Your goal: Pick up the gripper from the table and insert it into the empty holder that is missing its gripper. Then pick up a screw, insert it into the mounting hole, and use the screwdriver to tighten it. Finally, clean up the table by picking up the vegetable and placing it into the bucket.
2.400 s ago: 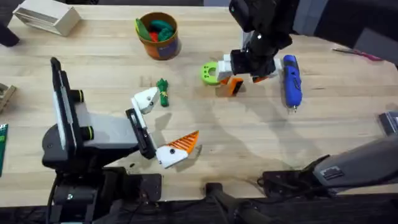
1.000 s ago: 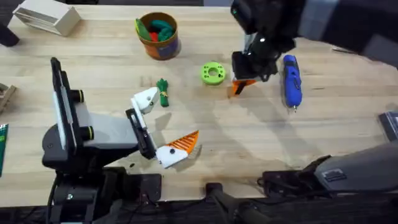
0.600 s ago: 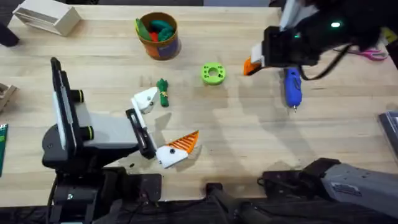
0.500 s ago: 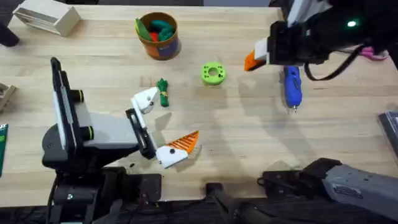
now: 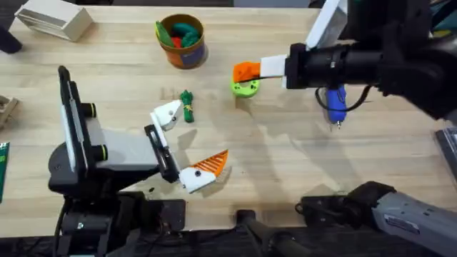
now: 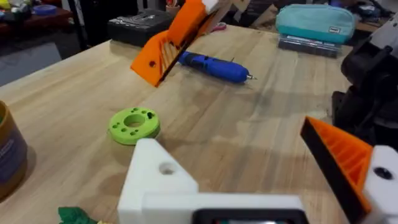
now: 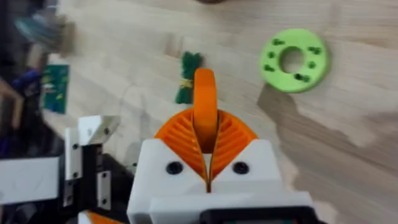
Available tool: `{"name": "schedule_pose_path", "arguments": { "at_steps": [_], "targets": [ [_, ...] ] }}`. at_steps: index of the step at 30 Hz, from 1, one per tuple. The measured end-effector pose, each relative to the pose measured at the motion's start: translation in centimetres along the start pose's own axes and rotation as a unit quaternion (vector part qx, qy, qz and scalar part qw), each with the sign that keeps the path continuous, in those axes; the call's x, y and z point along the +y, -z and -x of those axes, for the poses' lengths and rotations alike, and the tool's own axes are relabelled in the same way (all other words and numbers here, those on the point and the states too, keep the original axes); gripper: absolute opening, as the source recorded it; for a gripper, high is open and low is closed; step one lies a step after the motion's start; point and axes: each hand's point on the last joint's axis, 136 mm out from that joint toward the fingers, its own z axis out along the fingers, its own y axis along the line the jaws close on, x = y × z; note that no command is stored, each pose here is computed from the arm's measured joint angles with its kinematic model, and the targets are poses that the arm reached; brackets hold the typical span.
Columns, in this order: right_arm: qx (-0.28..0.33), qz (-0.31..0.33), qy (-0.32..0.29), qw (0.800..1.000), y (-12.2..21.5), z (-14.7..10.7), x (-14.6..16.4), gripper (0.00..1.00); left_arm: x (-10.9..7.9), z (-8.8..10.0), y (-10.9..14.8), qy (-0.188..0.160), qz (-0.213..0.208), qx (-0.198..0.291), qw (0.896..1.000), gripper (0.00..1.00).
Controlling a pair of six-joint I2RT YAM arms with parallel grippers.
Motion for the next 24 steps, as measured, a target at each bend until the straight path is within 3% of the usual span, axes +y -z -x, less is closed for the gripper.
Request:
{"name": "schedule_pose_path", "arguments": {
  "at_steps": [5, 17, 24],
  "targets": [
    [0.000, 0.089, 0.003, 0.996, -0.6, -0.4, 1.3, 0.018, 0.0, 0.0, 0.0, 0.000, 0.000, 0.000, 1.000, 0.985],
    [0.040, 0.210, -0.001, 0.977, 0.9, -1.6, 4.3, 0.018, 0.0, 0.0, 0.0, 0.000, 0.000, 0.000, 1.000, 0.985],
    [0.047, 0.277, -0.009, 0.960, 1.9, -0.9, 4.7, 0.018, 0.0, 0.0, 0.0, 0.000, 0.000, 0.000, 1.000, 0.985]
  ]
}}
